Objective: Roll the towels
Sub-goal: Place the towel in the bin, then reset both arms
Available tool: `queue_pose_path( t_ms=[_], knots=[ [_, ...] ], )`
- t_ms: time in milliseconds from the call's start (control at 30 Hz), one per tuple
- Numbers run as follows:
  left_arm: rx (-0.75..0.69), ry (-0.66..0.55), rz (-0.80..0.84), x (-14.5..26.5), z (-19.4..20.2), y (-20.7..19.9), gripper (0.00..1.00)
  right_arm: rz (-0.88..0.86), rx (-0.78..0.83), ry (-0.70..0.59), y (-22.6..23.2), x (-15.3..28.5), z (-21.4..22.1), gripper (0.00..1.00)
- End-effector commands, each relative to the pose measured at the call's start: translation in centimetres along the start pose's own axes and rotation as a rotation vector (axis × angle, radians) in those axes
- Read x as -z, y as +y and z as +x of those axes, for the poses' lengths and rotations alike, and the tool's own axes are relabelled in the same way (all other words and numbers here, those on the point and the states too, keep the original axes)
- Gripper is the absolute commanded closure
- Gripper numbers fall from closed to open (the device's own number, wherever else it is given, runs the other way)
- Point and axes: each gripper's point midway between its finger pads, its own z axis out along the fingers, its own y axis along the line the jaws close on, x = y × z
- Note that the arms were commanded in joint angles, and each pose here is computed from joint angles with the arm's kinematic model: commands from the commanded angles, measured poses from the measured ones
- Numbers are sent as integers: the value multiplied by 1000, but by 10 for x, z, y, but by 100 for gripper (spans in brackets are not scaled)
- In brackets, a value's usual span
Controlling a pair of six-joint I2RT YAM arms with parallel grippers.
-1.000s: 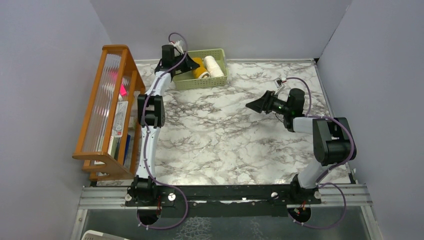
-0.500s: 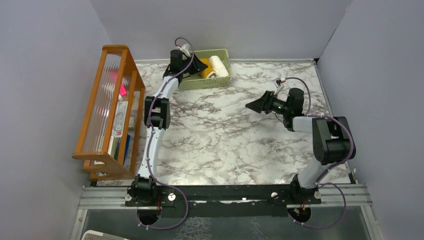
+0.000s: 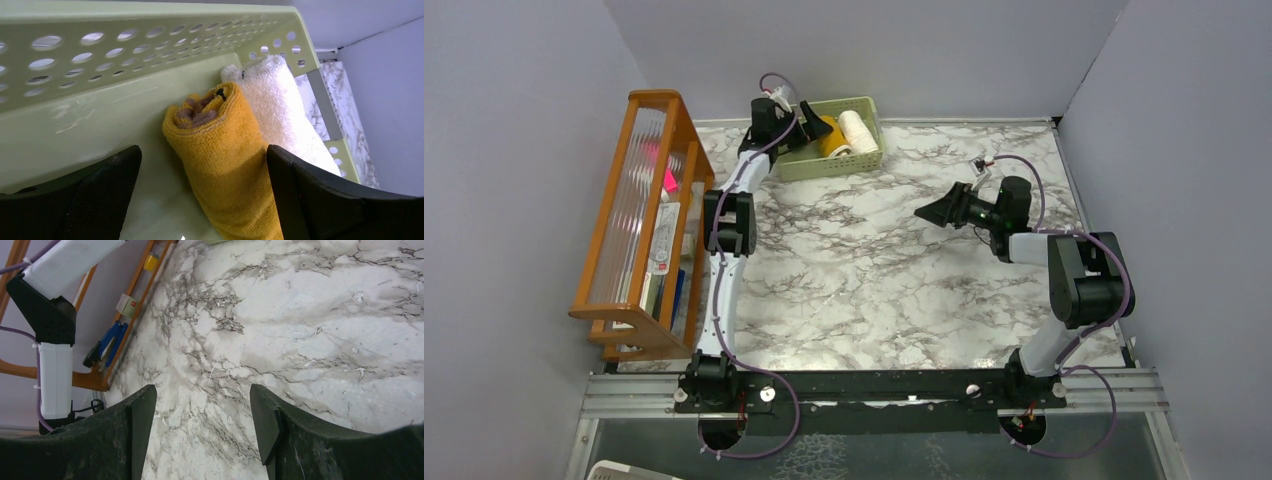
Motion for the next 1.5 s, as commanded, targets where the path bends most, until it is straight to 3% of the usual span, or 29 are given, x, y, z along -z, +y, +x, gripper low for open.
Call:
queue_pose_path(
  t_ms=[0, 333, 500, 767, 1033, 1167, 1467],
  knots=[
    [-137, -92, -43, 35, -63, -29, 1, -33, 19, 16, 5, -6, -3, 31],
    [-299, -167, 62, 82, -124, -122, 1, -16, 126, -28, 19, -3, -31, 31],
    [-358, -133, 110, 119, -129, -170, 1, 6, 155, -95, 32, 1, -54, 30],
    [-423, -79, -15, 188, -99, -196, 1, 125, 96, -145, 43, 8, -93, 27],
    [-432, -81, -101, 266, -24, -191, 1, 298, 149, -270, 40, 34, -113, 26],
    [-431, -104, -146, 303, 17, -182, 1, 355, 167, -269, 30, 39, -112, 26],
    [-440, -131, -147, 318, 32, -181, 1, 350, 186, -307, 33, 44, -111, 26]
  ],
)
